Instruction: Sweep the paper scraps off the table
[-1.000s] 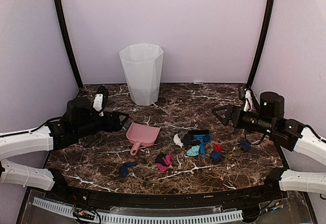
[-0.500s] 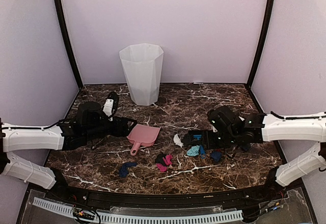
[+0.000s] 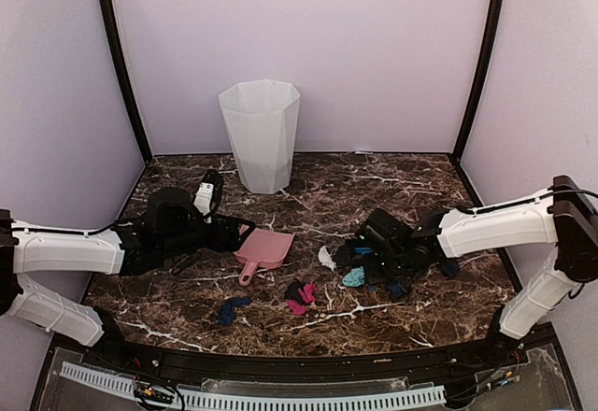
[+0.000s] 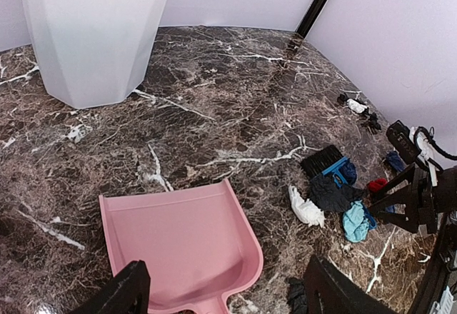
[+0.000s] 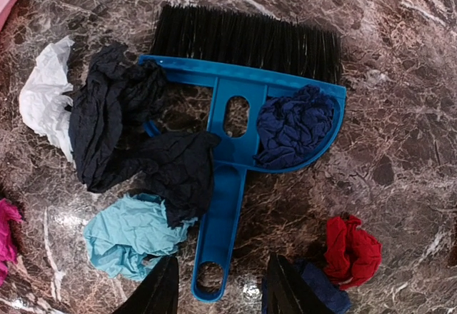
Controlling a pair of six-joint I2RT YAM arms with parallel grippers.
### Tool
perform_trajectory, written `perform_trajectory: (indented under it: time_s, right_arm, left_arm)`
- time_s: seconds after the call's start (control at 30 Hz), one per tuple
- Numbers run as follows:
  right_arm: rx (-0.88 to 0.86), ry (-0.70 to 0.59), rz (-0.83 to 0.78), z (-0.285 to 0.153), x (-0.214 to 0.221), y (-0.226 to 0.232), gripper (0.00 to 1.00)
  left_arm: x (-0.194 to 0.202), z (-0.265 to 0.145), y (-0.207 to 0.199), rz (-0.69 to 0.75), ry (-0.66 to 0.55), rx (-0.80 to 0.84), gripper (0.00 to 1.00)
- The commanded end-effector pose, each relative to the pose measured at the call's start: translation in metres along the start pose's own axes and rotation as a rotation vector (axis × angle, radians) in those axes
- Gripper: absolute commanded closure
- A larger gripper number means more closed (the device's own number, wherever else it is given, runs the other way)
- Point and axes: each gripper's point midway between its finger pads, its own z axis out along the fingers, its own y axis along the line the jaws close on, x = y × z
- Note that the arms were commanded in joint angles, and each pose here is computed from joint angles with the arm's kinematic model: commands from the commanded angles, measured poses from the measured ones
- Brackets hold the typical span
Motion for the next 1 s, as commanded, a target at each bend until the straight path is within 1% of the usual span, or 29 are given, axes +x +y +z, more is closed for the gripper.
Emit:
perform_trajectory:
  time_s: [0.0,0.3,0.43,0.5,0.6,0.67,0.87,0.97]
  right_arm:
    - [-0.024,-0.006,0.01,0.003,-0.003,0.011,0.56]
    - [-0.01,0.032,0.004,0.016,0.014,0.012,0.59]
    - [0.025,0.049,0.0,0.022,0.02,0.008,0.6]
    - [0.039,0.056,-0.001,0.024,0.023,0.006,0.66]
    - [0.049,0.063,-0.003,0.025,0.027,0.003,0.68]
    - [0.046,0.063,-0.001,0.025,0.028,0.003,0.72]
    - [0.075,0.075,0.005,0.028,0.037,-0.006,0.75]
    - [0.093,0.047,0.014,0.024,0.033,-0.012,0.82]
  left_arm:
    - [0.001,-0.001,-0.004,0.013,-0.01,0.021,0.23]
    - [0.004,-0.001,-0.002,0.013,-0.006,0.017,0.23]
    - [0.005,-0.001,-0.001,0.013,-0.003,0.013,0.23]
    - [0.005,-0.001,-0.001,0.014,-0.003,0.013,0.23]
    - [0.006,-0.001,0.0,0.015,-0.004,0.008,0.23]
    - [0.007,0.0,0.001,0.016,-0.001,0.004,0.23]
    - [0.007,0.0,0.001,0.017,0.001,0.004,0.23]
    - [0.005,0.0,0.0,0.018,-0.003,0.007,0.23]
